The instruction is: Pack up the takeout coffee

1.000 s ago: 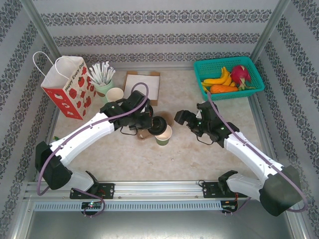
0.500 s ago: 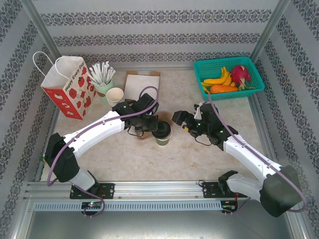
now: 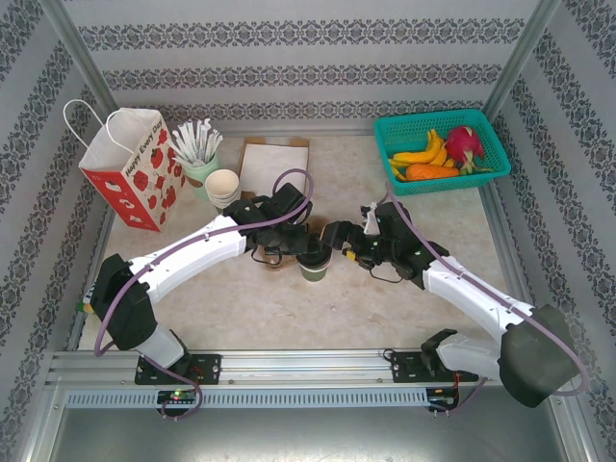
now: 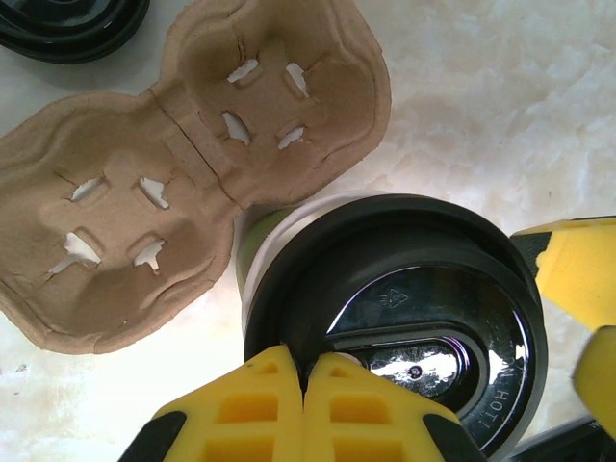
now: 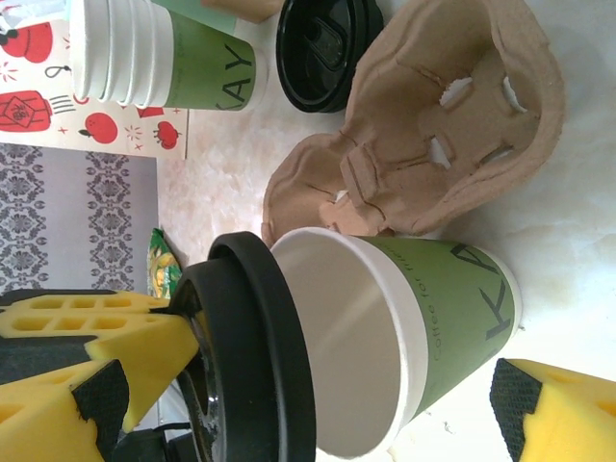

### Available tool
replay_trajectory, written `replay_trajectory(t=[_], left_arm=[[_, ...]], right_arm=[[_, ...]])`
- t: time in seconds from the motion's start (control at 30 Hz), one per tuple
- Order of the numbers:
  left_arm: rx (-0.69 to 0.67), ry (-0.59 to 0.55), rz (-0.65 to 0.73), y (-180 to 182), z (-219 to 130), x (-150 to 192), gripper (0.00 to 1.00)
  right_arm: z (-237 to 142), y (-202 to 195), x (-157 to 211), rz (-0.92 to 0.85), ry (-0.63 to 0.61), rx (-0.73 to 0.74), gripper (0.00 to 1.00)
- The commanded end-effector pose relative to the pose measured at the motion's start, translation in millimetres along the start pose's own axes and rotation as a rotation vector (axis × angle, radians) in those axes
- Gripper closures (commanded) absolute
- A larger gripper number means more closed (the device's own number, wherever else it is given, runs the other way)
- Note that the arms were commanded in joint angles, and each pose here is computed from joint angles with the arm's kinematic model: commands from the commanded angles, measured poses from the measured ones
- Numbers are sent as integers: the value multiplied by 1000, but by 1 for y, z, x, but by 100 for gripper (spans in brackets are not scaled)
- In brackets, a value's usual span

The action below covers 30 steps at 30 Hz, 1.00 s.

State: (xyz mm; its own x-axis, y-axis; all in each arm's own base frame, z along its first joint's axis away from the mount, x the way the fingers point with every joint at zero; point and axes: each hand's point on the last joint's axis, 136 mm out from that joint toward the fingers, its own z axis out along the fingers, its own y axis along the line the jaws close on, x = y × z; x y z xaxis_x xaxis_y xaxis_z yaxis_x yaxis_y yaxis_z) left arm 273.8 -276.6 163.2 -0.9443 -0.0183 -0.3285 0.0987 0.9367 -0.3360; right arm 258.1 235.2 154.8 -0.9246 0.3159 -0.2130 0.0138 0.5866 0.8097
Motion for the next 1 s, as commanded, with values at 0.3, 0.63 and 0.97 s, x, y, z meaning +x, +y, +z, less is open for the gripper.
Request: replay_trajectory(t=[0.3, 0.63, 0.97], left_arm=[[-16, -13, -1, 0, 15, -1, 100], [-24, -12, -1, 1, 20, -1, 100], [-51, -4, -6, 7, 23, 1, 100]], right_arm=[[5, 17, 9, -87, 34, -49, 2], [12, 21, 14, -105, 68, -59, 2], [15, 19, 16, -107, 76, -50, 2]])
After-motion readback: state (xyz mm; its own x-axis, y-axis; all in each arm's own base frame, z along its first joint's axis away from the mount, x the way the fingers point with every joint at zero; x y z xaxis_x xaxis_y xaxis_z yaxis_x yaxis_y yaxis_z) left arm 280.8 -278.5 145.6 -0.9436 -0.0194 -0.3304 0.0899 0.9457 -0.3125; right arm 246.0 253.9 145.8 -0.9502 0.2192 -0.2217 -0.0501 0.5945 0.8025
